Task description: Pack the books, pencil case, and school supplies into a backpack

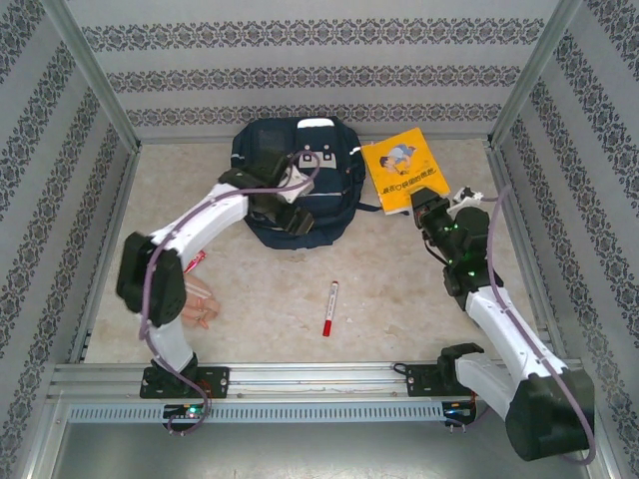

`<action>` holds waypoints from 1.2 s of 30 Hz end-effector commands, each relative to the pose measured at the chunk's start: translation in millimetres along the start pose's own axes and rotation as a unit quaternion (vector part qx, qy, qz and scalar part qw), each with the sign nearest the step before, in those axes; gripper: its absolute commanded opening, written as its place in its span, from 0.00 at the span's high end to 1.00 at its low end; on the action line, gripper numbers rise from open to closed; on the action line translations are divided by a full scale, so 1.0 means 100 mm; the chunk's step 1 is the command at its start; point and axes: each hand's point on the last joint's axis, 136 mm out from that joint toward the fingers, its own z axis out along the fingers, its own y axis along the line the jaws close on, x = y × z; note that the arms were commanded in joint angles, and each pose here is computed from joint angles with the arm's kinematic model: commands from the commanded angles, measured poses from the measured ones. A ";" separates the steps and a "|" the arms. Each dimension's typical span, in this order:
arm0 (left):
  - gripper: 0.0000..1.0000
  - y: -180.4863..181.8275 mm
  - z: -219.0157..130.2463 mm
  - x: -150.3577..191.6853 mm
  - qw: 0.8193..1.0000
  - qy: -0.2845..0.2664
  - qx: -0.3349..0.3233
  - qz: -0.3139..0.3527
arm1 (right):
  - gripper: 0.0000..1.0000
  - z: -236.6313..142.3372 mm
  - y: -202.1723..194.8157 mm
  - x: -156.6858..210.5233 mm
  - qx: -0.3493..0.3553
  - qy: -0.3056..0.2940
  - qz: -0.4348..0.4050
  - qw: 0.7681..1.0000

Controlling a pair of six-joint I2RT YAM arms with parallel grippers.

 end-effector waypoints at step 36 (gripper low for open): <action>0.65 0.77 0.82 -0.52 0.975 0.086 -0.200 0.045 | 0.98 -0.17 0.37 0.28 -0.053 0.104 -0.061 0.991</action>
